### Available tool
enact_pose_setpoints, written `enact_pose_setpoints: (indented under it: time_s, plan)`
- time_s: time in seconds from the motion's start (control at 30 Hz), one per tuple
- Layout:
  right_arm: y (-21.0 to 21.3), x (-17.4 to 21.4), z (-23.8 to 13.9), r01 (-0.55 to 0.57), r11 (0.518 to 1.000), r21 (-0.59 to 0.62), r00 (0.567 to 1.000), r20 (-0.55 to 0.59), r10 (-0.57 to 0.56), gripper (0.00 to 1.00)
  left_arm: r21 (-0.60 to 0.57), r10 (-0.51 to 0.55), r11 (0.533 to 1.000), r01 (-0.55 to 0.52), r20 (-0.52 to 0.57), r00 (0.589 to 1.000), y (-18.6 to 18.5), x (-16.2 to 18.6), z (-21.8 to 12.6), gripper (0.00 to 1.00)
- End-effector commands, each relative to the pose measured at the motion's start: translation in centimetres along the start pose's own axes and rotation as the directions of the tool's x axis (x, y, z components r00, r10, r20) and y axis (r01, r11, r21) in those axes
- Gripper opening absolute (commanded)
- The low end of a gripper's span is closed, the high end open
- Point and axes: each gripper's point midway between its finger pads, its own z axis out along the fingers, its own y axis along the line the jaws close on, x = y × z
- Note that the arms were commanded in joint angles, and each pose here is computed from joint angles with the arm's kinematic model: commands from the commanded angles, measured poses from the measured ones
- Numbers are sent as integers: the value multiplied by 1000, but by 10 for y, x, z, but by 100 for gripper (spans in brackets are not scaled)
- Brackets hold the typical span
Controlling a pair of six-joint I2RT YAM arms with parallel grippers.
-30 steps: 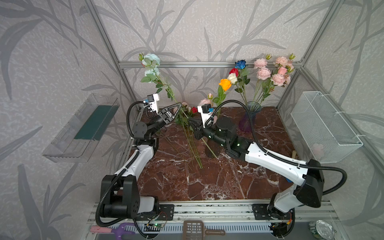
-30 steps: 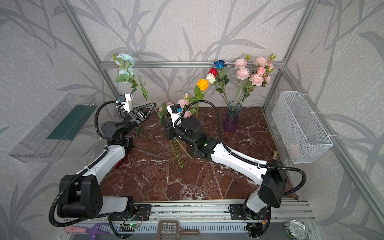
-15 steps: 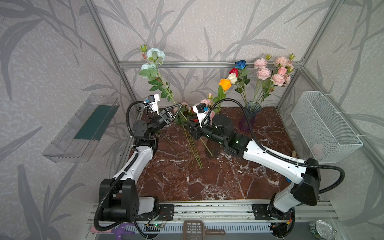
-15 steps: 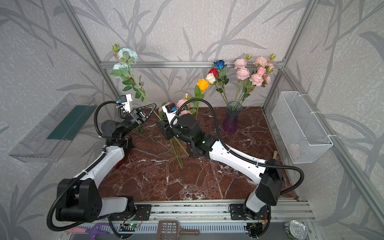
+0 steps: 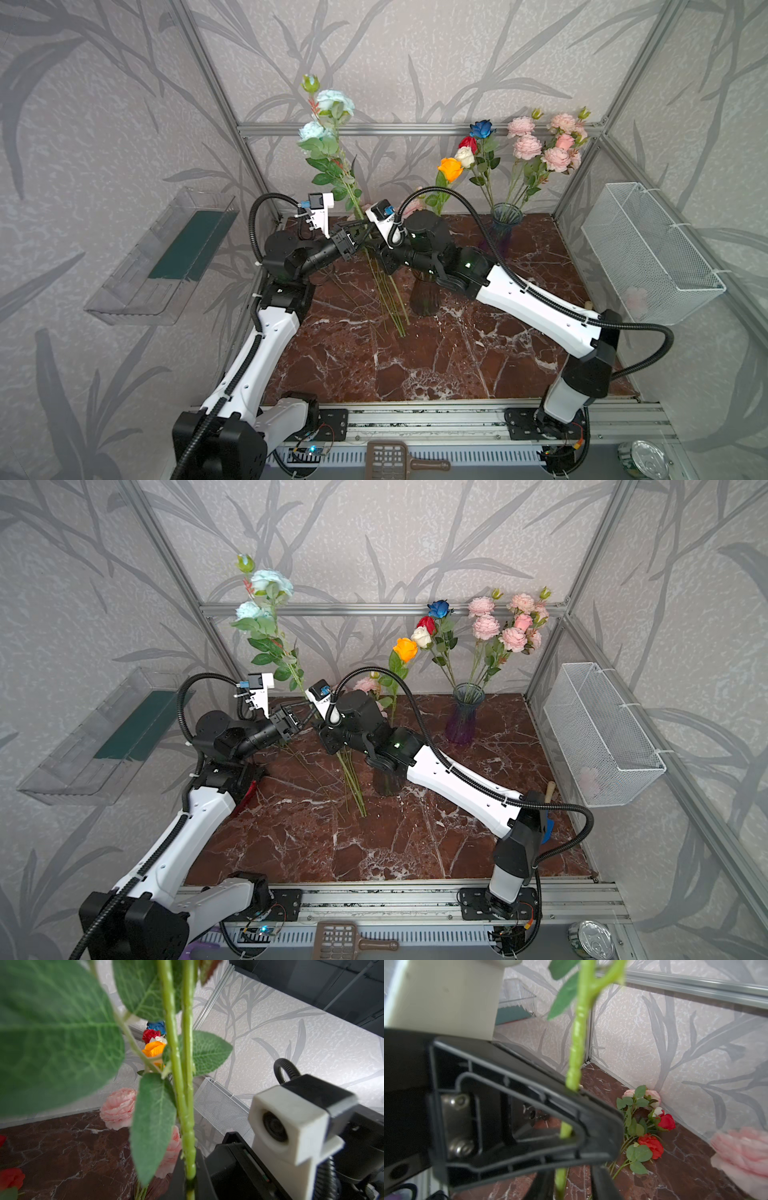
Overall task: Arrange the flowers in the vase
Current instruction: 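Raise the pale blue rose with the right gripper toward the mauve vase, then lower the pale blue rose stem into the mauve vase with the right gripper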
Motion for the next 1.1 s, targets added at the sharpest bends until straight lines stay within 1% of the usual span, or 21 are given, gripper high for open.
enact_pose_setpoints:
  time_s: [0.0, 0.07, 0.13, 0.17, 0.23, 0.27, 0.3, 0.33, 0.4, 0.5, 0.53, 0.67, 0.8, 0.87, 0.93, 1.0, 1.07]
  plan:
    - [10, 7, -1, 31, 999, -13, 999, -38, -32, 10, -3, 70, 998, -70, -5, 998, -9, -4, 0, 0]
    - [13, 6, -3, 32, 999, -15, 999, -24, -33, 0, -4, 73, 997, -74, -5, 997, -10, -5, -1, 0]
    - [17, 4, -5, 34, 999, -16, 999, -9, -35, 0, -7, 73, 997, -73, -2, 997, -9, -5, -1, 0]
    - [17, 4, -5, 32, 999, -17, 999, -4, -32, 0, -4, 74, 997, -74, 1, 997, -10, -5, -1, 6]
    - [18, 4, -7, 15, 1000, -22, 1000, 6, -15, 0, -3, 74, 997, -74, 22, 997, -12, -8, -3, 41]
    - [18, 6, -5, 6, 1000, -24, 1000, 5, -6, 0, -2, 76, 997, -76, 38, 996, -13, -9, -4, 54]
    - [18, 10, -3, -2, 1000, -23, 1000, 2, 2, 0, -8, 78, 997, -78, 64, 995, -13, -11, -6, 73]
    - [17, 1, -13, -8, 1000, -20, 1000, 29, 8, 0, -20, 86, 996, -85, 100, 991, -13, -15, -10, 85]
    - [14, 0, -19, -15, 1000, -6, 999, 48, 16, 0, -63, 91, 995, -81, 184, 979, -8, -20, -19, 88]
    - [4, -1, -30, -23, 999, 43, 996, 86, 19, 0, -108, 23, 994, 17, 358, 933, 11, -28, -34, 86]
    - [1, -3, -35, -28, 998, 60, 994, 104, 21, 0, -123, 17, 992, 35, 394, 919, 16, -29, -40, 86]
    - [-10, -14, -53, -45, 992, 115, 985, 172, 25, 0, -216, 58, 976, 40, 431, 900, 23, -34, -55, 86]
    - [-20, -40, -75, -50, 984, 170, 961, 277, 1, 0, -311, 87, 946, 87, 503, 860, 35, -36, -76, 86]
    - [-25, -58, -89, -47, 979, 200, 941, 338, -24, 0, -371, 86, 918, 137, 525, 847, 49, -35, -85, 86]
    - [-28, -79, -105, -34, 973, 229, 910, 408, -64, 0, -407, 82, 897, 173, 537, 839, 60, -34, -92, 85]
    - [-32, -99, -119, -12, 963, 268, 880, 460, -117, 0, -406, 71, 895, 186, 541, 838, 65, -33, -92, 85]
    - [-38, -113, -128, 4, 948, 317, 858, 486, -166, 0, -391, 53, 901, 190, 533, 844, 66, -32, -87, 85]
